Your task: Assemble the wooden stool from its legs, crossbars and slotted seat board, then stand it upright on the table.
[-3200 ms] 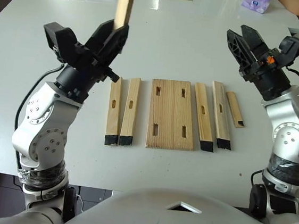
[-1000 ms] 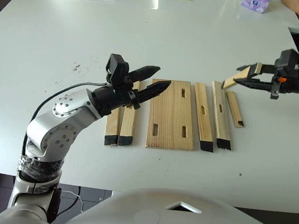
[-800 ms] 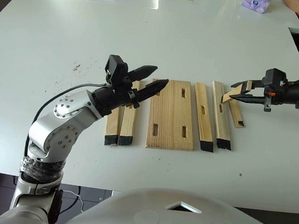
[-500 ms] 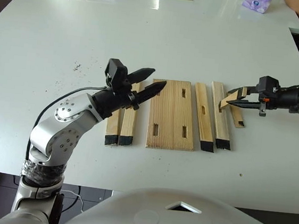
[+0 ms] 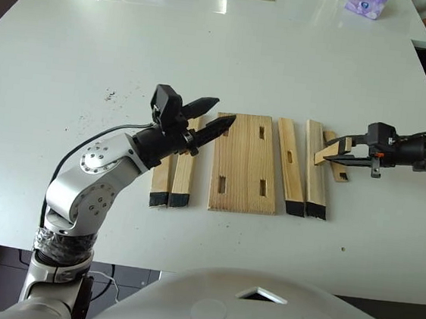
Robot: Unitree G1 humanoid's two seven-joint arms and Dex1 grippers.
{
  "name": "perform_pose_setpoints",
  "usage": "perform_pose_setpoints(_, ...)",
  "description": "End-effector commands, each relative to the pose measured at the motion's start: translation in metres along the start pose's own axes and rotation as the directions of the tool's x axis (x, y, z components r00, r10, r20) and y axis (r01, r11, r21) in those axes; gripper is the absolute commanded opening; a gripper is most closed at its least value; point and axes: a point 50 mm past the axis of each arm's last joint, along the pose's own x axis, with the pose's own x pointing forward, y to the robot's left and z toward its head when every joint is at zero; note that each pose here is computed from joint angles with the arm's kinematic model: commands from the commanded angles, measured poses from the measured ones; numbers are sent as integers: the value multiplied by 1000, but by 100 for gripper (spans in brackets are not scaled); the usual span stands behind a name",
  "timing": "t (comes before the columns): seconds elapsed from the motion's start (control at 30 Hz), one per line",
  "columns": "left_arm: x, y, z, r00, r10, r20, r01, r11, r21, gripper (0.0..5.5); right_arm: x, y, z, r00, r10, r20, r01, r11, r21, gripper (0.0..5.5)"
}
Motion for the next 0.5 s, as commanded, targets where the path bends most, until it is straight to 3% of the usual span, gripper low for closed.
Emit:
perform_pose_setpoints(0.03, 3, -2, -4, 1000, -2, -19, 2, 1000, -5, 292, 22, 2, -20, 996, 84, -40, -78, 988, 132, 128)
perform_pose_setpoints(0.33, 5, -7, -5, 999, -36, -38, 35, 999, -23, 292, 40, 16, -71, 981, 152, -117, -103, 932, 347, 128)
perform_pose_setpoints(0.5, 6, -7, -5, 998, -49, -47, 48, 998, -27, 292, 48, 23, -76, 983, 162, -81, -121, 922, 367, 128)
